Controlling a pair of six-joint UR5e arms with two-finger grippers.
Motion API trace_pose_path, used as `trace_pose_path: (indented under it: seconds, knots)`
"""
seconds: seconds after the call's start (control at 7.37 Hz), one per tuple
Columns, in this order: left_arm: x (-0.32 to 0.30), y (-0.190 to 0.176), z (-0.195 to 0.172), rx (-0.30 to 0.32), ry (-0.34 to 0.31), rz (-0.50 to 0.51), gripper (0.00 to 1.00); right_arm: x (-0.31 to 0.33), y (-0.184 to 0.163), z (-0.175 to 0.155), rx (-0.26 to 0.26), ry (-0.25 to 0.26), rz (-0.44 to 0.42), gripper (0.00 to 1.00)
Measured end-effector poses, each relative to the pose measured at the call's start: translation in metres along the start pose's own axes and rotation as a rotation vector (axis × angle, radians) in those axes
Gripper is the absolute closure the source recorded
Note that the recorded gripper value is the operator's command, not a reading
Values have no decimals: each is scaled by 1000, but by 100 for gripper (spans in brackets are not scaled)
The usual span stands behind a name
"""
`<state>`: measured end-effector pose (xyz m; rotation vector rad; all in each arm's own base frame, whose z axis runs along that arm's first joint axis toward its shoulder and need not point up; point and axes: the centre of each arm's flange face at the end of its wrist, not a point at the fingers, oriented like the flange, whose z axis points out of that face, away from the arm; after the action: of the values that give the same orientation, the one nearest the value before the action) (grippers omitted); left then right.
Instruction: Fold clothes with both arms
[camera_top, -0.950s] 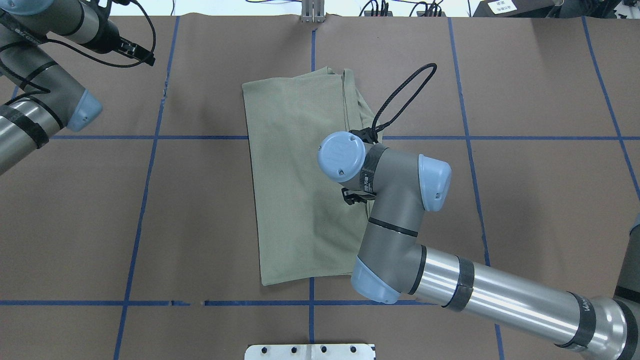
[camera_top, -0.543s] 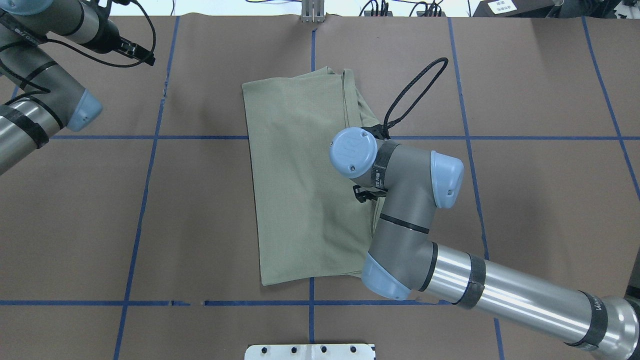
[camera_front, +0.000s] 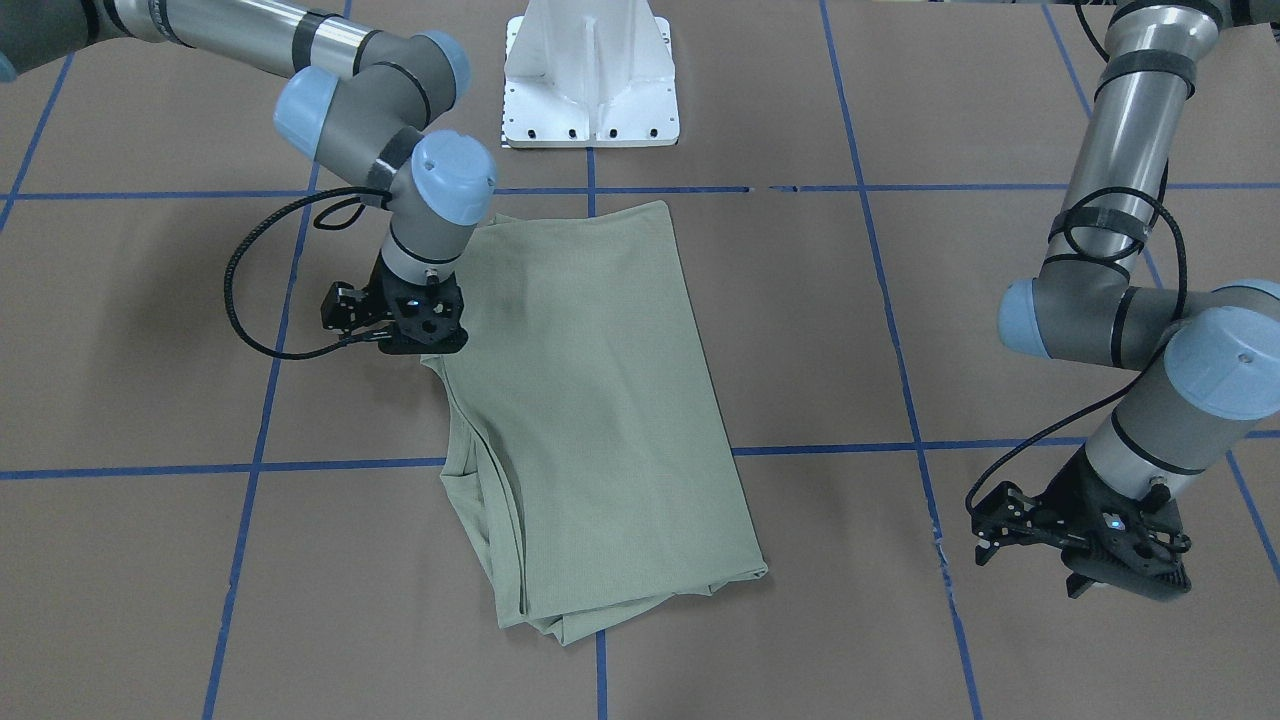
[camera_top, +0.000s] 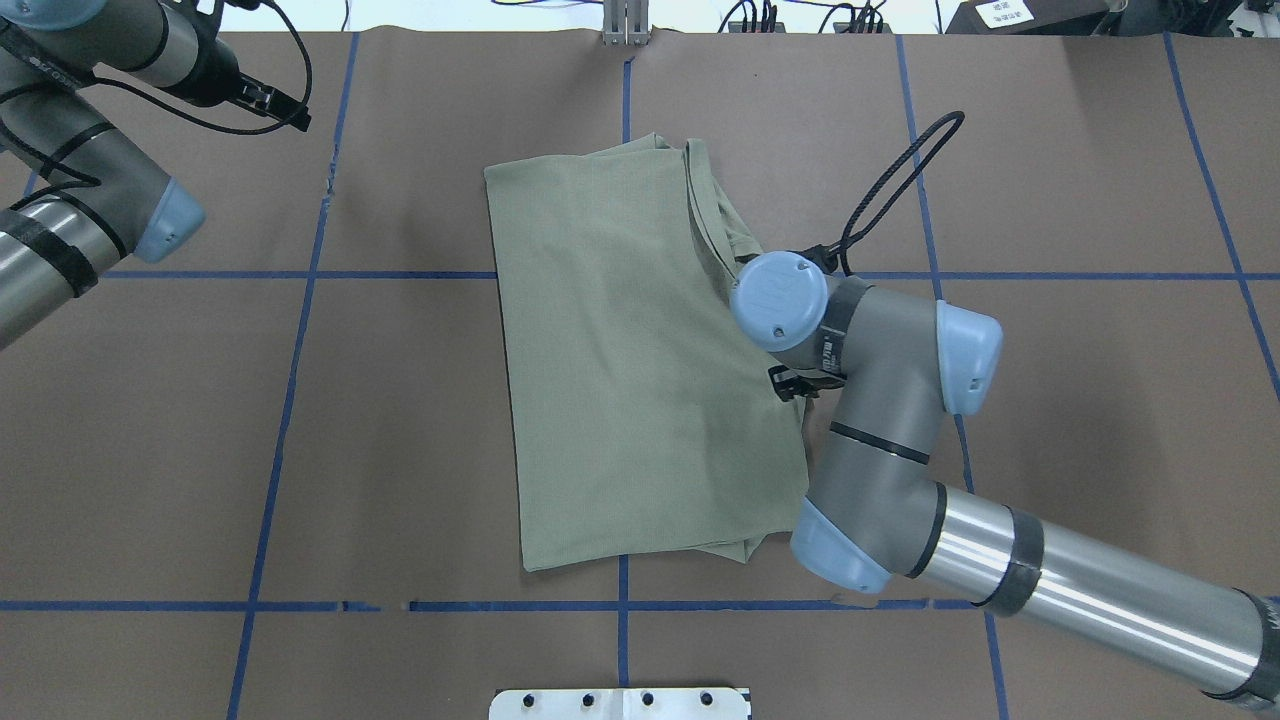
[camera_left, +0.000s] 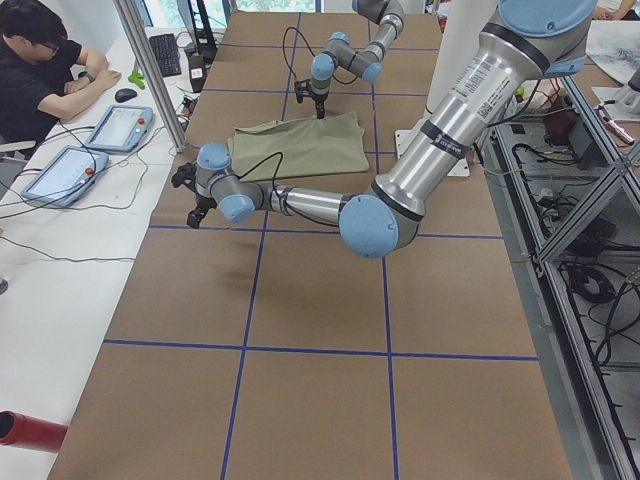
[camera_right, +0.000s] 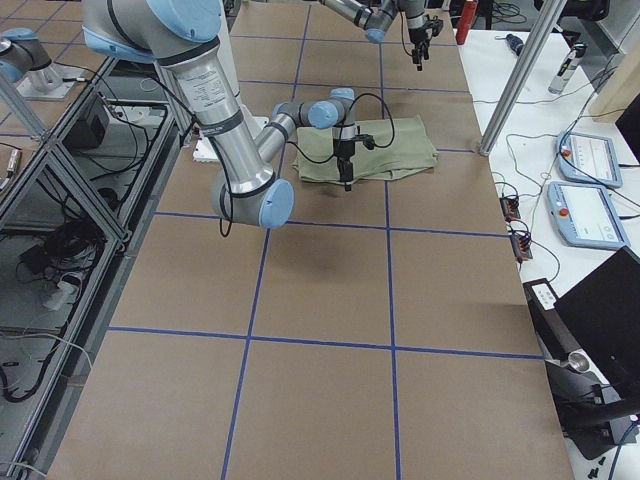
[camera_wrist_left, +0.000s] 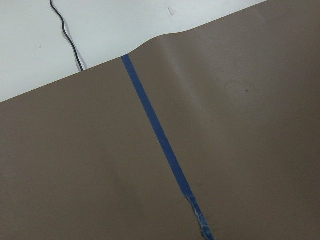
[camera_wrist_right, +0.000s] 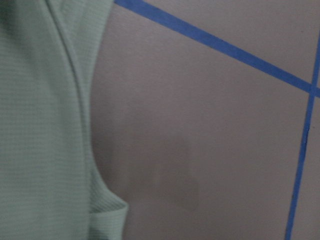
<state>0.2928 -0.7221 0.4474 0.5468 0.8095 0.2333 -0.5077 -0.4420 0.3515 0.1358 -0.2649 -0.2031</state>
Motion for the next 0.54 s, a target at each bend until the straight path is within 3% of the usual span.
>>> trace_pose_path:
  seconds: [0.27,0.41,0.54]
  knots:
    - [1,0,0,1,1,0,0,26,7,14,12,26,-18,0]
    - [1,-1,-1,2,2,0,0,27,-2,3,41,-9,-7,0]
    - [2,-1,-2,4,3,1,0,25,-16,-13,90,-88,11,0]
